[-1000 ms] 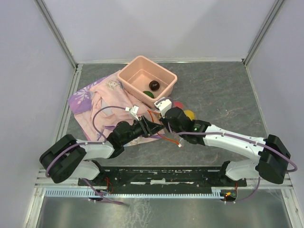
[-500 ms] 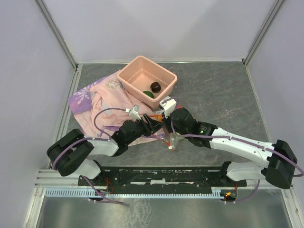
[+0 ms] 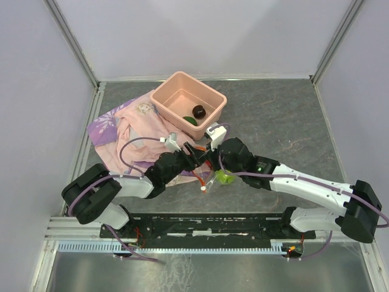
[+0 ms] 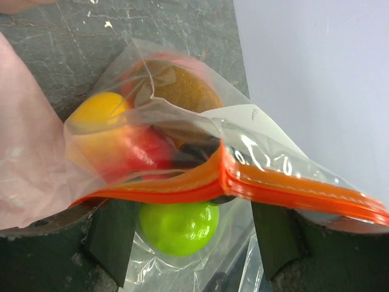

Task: Open the zip-top bag and remove the fake food
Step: Pick up the fake fruit from the zipper food storage bag.

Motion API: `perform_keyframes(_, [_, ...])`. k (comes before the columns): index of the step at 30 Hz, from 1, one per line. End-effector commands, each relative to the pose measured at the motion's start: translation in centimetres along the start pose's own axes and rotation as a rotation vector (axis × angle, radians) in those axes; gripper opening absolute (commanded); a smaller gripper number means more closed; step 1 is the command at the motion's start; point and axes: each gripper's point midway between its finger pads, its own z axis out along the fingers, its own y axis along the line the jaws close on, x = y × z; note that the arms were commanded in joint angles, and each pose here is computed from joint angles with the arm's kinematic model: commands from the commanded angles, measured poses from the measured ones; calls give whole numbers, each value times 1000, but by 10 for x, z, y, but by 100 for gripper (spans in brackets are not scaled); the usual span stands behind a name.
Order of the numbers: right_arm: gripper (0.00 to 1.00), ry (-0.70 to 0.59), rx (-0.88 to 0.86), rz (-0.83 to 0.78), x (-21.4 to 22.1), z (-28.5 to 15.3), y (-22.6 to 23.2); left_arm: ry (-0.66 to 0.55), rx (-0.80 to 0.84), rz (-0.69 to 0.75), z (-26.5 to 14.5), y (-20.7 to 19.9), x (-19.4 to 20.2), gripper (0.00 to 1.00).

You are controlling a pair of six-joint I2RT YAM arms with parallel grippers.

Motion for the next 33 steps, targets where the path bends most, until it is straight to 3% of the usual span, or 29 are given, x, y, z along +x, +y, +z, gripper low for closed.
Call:
perform_keyframes(1, [2,-114,-30,39,-31,-13,6,30,68,43,8,-18,4,76])
perform_keyframes(10, [2,-94,-30,43,-21,-13,5,172,204,97,7,-36,34,76])
perform_keyframes(21, [2,-93,-82,93,-20,-10,16,113,254,-67,19,-45,32,87])
perform_keyframes(33, [2,-91,-119,114,-22,-2,26,83,247,-194,39,-53,36,89])
